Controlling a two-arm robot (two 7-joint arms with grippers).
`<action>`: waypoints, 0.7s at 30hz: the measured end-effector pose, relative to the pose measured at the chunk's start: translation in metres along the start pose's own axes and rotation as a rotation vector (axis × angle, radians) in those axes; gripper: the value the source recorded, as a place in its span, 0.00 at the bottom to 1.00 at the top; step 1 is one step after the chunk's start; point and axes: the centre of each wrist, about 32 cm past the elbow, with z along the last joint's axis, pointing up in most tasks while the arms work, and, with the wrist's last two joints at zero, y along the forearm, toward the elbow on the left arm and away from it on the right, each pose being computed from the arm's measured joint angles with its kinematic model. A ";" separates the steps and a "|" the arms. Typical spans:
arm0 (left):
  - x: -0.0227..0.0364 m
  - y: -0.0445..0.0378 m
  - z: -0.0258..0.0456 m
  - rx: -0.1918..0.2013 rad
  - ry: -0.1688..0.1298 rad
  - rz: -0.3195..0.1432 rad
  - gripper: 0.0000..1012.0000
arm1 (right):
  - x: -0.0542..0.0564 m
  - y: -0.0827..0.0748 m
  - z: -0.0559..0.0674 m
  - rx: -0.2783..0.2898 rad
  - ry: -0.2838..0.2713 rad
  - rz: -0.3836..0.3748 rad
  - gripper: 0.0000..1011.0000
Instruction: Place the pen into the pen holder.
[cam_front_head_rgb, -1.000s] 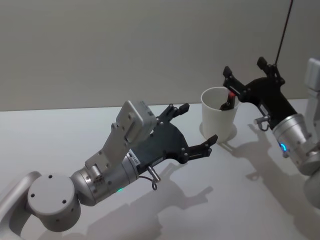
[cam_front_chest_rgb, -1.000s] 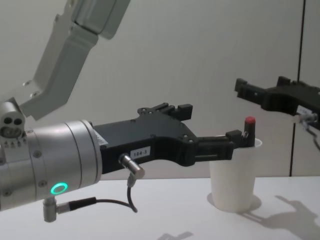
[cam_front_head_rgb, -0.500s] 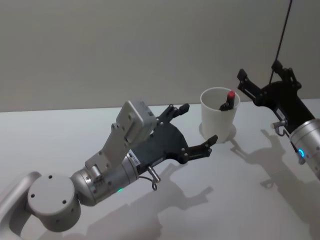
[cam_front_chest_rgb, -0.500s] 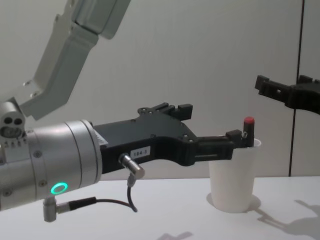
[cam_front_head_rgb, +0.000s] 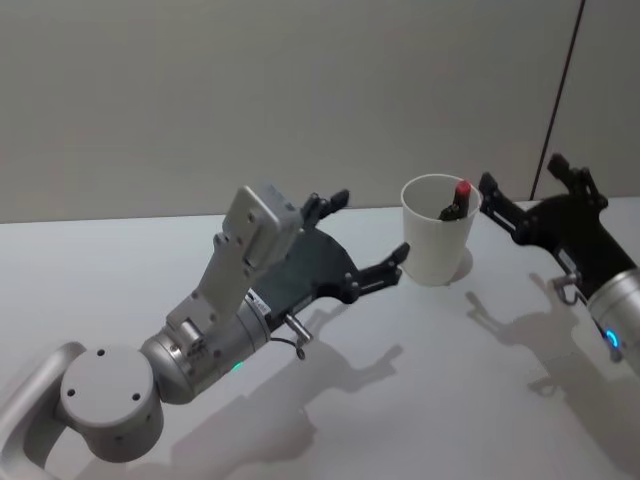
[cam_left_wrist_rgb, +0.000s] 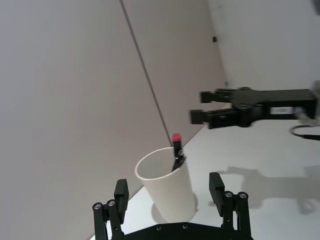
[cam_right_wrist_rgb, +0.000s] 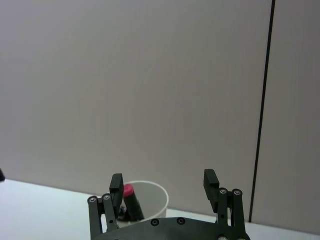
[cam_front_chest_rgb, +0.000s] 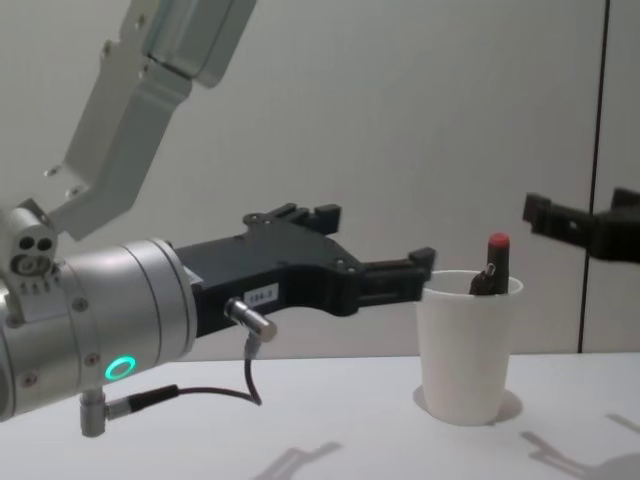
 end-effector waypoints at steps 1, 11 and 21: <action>0.0000 -0.0002 -0.0004 0.002 0.000 0.009 0.99 | -0.001 -0.004 0.000 -0.013 -0.005 -0.003 0.99; 0.0012 -0.0031 -0.0046 0.026 0.002 0.150 0.99 | -0.007 -0.028 0.000 -0.091 -0.035 -0.019 0.99; 0.0022 -0.0057 -0.0082 0.047 0.001 0.277 0.99 | -0.008 -0.033 0.000 -0.108 -0.041 -0.023 0.99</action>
